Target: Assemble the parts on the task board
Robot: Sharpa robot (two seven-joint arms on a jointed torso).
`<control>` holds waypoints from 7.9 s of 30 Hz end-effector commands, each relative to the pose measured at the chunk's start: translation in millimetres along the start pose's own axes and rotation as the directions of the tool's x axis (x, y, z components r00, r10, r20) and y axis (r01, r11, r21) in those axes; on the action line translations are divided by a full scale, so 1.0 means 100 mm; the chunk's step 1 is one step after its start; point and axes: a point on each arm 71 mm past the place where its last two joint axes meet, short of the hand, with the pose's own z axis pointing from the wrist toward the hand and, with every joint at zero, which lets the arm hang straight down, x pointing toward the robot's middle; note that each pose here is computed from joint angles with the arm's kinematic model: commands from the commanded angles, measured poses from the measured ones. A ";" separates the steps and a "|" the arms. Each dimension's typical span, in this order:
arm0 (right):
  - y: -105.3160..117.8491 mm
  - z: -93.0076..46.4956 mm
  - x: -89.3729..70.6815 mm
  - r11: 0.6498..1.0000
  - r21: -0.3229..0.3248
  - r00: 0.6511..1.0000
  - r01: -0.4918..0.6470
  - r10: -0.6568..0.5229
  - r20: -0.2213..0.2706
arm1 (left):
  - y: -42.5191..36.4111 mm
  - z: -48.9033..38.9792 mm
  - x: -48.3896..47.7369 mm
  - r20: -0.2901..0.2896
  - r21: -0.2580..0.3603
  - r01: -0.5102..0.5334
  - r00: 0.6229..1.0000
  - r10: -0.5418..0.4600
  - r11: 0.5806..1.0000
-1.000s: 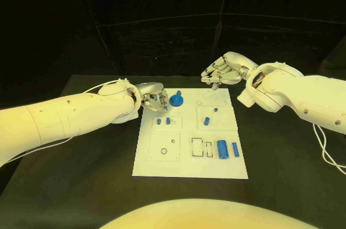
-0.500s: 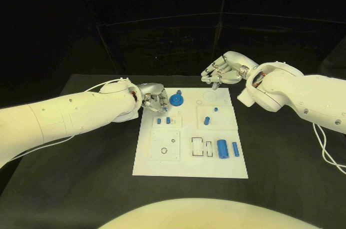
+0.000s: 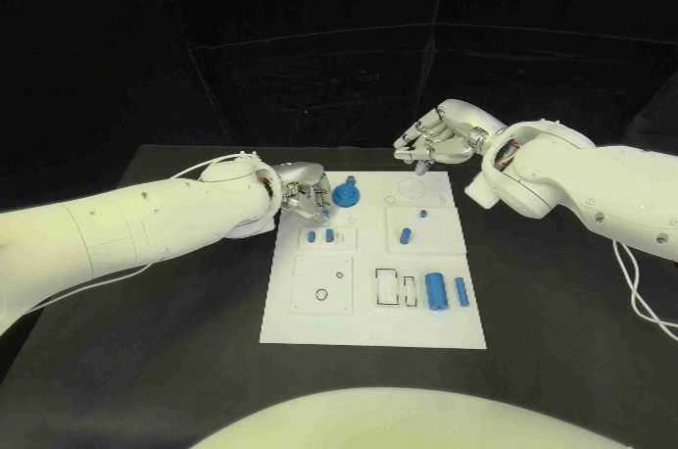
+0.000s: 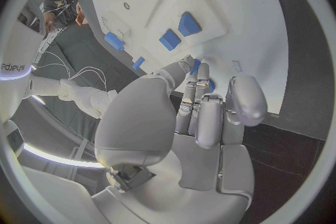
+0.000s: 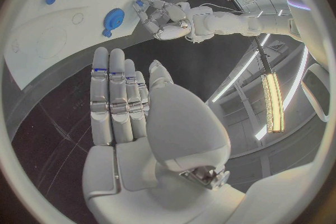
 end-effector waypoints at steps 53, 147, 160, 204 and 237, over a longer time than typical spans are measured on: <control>-0.24 -0.07 0.03 0.884 0.059 0.885 0.464 -0.460 -0.077 | 0.349 -0.299 -0.239 0.189 0.103 0.367 0.905 -0.380 0.925; -0.16 -0.46 0.54 0.866 0.003 0.865 0.500 -0.500 -0.041 | 0.631 -0.691 -0.388 0.243 0.362 0.865 0.273 -0.931 0.348; 0.52 -0.49 0.81 0.874 -0.198 0.892 0.444 -0.452 0.007 | 0.588 -0.668 -0.376 0.230 0.359 0.868 0.273 -0.934 0.343; 0.54 -0.27 1.85 0.839 -0.316 0.823 0.443 -0.520 -0.227 | 0.428 -0.567 -0.345 0.192 0.363 0.872 0.277 -0.942 0.330; 0.52 -0.25 1.94 0.824 -0.319 0.796 0.469 -0.551 -0.251 | 0.445 -0.570 -0.347 0.193 0.359 0.873 0.276 -0.942 0.330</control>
